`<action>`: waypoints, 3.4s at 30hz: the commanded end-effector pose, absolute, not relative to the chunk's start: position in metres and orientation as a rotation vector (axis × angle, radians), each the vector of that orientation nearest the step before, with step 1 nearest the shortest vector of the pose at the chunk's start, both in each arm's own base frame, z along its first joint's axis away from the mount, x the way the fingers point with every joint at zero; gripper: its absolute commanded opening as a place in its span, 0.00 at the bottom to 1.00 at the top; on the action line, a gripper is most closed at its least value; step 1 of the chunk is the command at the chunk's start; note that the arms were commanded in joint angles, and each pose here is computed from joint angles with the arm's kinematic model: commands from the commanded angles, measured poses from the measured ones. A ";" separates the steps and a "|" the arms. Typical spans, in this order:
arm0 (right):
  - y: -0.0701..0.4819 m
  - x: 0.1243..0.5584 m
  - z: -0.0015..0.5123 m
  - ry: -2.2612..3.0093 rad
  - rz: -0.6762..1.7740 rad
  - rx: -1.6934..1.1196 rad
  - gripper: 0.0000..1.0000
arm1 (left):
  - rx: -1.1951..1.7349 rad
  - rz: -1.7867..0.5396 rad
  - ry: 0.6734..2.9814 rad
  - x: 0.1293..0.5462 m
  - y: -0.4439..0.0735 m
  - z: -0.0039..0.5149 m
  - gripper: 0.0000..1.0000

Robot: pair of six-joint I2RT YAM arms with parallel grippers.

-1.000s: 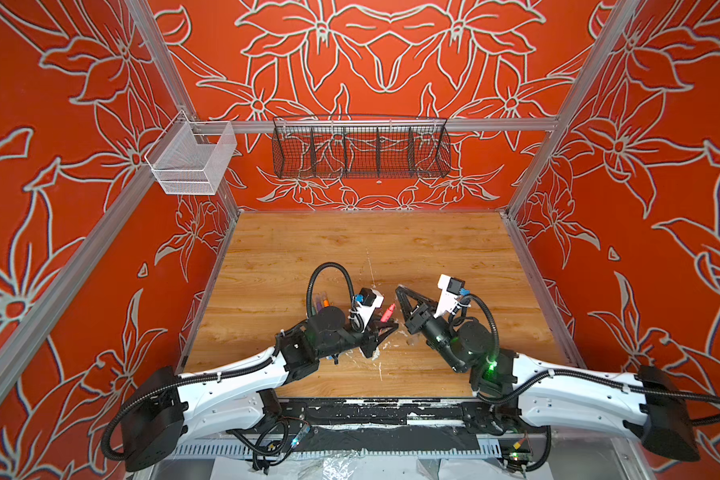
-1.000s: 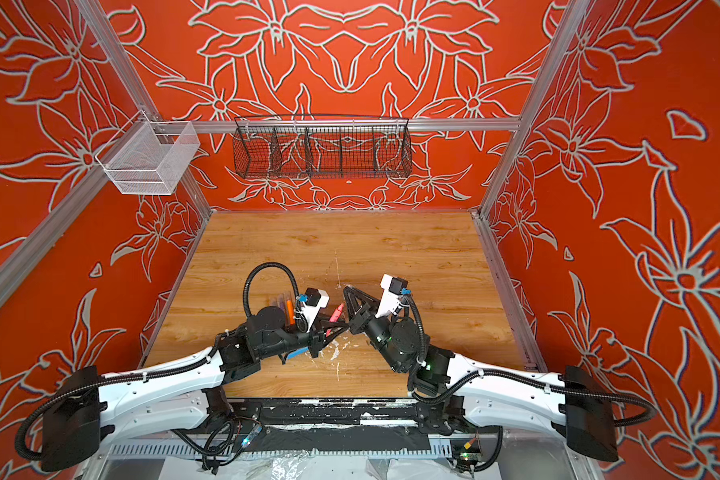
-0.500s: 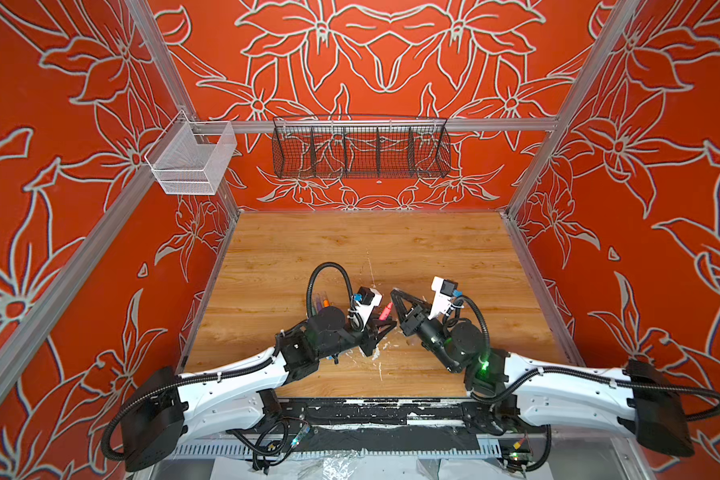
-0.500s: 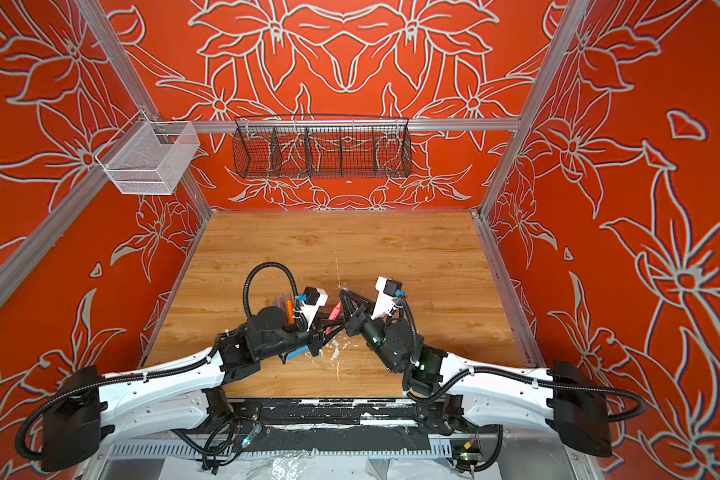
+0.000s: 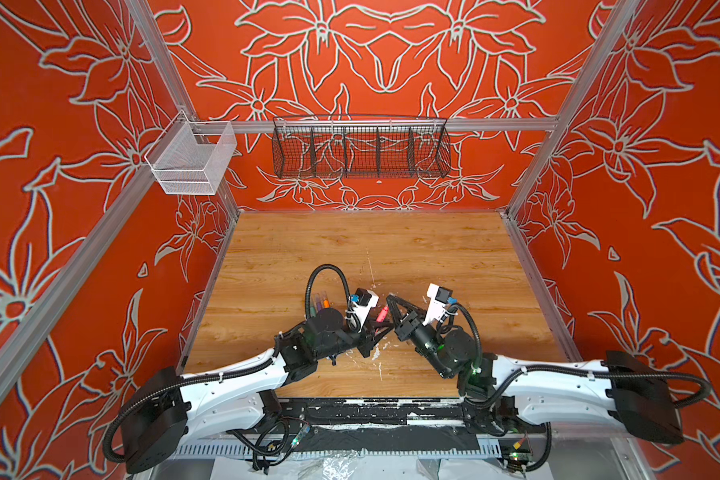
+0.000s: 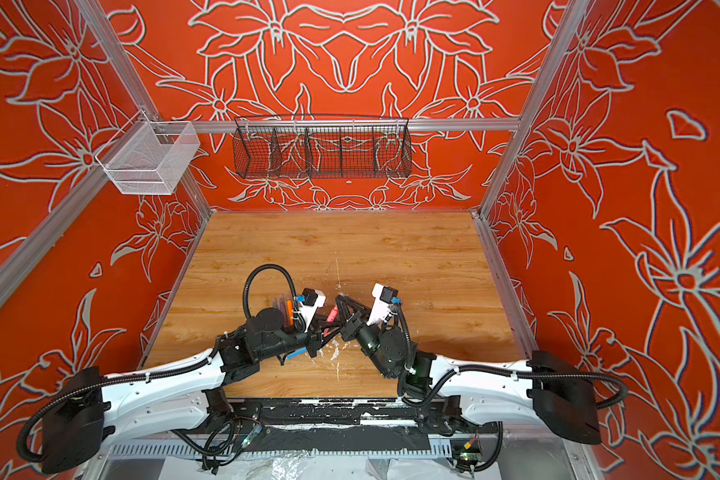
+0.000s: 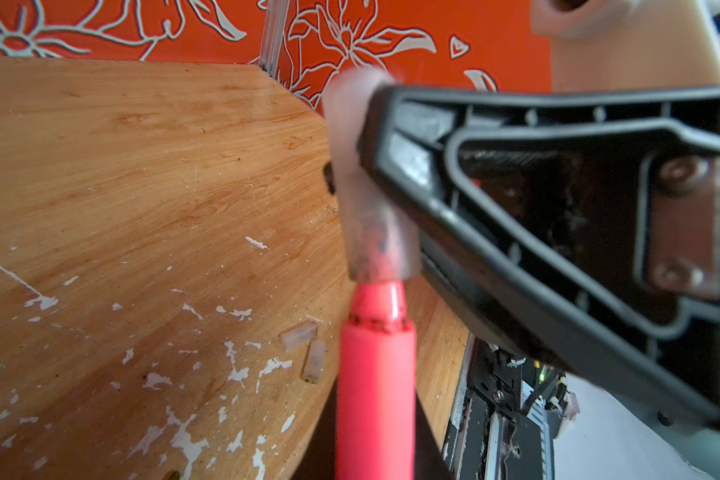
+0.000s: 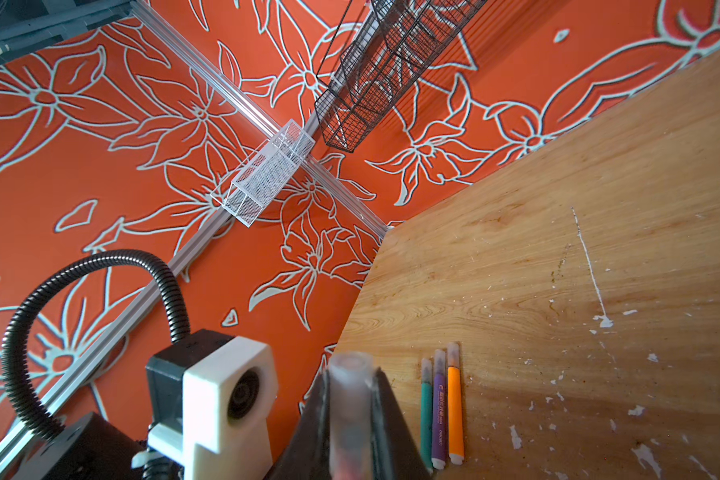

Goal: Insert the pens into the pen caps
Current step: 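Lower the cap in the right gripper down over the pink marker tip, then press the cap down onto the pink marker with the right gripper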

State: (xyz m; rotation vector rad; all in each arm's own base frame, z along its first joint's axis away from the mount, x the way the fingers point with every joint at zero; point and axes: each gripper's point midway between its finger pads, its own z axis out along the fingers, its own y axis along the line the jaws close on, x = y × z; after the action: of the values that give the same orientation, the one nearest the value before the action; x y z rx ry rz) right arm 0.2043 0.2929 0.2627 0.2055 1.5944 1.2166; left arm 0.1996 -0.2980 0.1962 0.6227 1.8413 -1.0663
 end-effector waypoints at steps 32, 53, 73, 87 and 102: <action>0.261 0.161 0.309 1.624 1.092 -0.020 0.58 | 0.600 -1.166 1.708 0.206 -0.288 0.228 0.00; 0.307 0.213 0.306 1.888 1.022 -0.081 0.48 | 0.662 -1.181 1.673 0.195 -0.291 0.239 0.00; 0.322 0.228 0.302 1.924 1.041 -0.076 0.15 | 0.665 -1.178 1.674 0.195 -0.292 0.238 0.00; 0.357 0.186 0.244 1.985 1.149 -0.152 0.00 | 0.452 -1.238 1.687 0.216 -0.275 0.252 0.00; 0.403 0.142 0.226 1.981 1.330 -0.272 0.00 | 0.208 -1.153 1.505 0.271 -0.228 0.342 0.00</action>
State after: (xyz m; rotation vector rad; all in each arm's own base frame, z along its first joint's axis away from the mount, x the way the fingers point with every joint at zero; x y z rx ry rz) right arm 0.2380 0.3433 0.2900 0.1558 1.7176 1.1366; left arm 0.2137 -0.2675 0.2330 0.4715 1.8361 -1.3401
